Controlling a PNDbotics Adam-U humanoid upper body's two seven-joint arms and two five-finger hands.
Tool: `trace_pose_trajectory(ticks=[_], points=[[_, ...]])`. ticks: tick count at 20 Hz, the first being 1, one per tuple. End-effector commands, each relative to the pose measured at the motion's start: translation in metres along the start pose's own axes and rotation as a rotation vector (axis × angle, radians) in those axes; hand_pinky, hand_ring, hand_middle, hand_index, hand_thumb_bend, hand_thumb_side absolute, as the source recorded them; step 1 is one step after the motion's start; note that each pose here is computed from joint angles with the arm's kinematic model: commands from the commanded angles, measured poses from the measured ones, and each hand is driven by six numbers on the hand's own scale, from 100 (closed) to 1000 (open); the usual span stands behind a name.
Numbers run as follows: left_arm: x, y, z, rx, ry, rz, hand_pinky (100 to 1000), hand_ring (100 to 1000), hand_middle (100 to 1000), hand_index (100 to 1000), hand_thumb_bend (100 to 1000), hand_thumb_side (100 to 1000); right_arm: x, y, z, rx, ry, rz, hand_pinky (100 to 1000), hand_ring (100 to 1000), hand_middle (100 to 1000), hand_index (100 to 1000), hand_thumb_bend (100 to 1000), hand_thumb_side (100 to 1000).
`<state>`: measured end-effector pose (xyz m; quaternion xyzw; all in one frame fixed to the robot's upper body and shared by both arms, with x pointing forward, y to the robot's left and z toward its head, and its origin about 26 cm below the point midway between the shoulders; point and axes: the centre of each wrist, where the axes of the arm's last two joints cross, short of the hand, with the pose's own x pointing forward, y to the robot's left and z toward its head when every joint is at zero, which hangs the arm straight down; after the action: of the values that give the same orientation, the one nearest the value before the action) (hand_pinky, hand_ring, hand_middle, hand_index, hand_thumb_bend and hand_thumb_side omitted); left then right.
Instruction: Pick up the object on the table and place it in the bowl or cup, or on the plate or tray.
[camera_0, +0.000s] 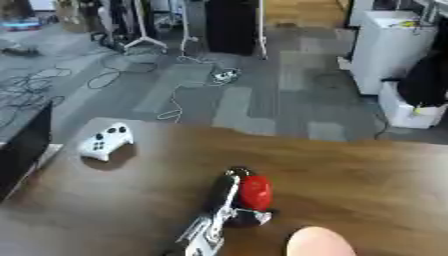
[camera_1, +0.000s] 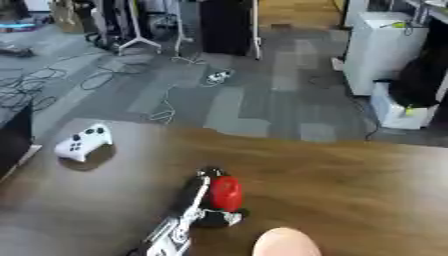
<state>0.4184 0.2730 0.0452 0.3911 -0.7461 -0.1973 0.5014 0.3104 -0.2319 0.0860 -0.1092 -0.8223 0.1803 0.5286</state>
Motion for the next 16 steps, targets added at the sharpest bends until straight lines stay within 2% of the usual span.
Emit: trace_pose_trajectory(ticks=[1,6,7,8,9,16], points=[[-0.0043,-0.002,0.0037,0.013,0.016,-0.002,100,840,100,198,346,100,0.0059,-0.0031,-0.0039,-0.011,-0.025,0.002,664,500,764,813,352,645],[-0.0039,-0.0016,0.0036,0.019,0.009,-0.002,100,826,100,186,304,100,0.0056,-0.0029,-0.0039,-0.012,-0.024,0.002,664,500,764,812,350,645],[-0.0035,-0.0013,0.0034,0.022,0.007,-0.002,100,799,100,172,262,100,0.0056,-0.0029,-0.004,-0.012,-0.024,0.002,665,500,764,812,349,645],[-0.0031,-0.0012,0.0033,0.026,0.005,0.0,100,799,100,172,262,100,0.0055,-0.003,-0.004,-0.012,-0.024,0.002,665,500,764,812,349,645],[-0.0029,-0.001,0.0033,0.031,0.004,0.0,100,766,100,151,208,100,0.0055,-0.003,-0.0041,-0.013,-0.024,0.002,664,500,764,811,349,645],[-0.0002,-0.0019,0.0042,0.036,-0.011,0.0,100,706,100,104,232,100,0.0054,-0.0029,-0.0043,-0.013,-0.024,0.003,664,500,764,811,347,645]])
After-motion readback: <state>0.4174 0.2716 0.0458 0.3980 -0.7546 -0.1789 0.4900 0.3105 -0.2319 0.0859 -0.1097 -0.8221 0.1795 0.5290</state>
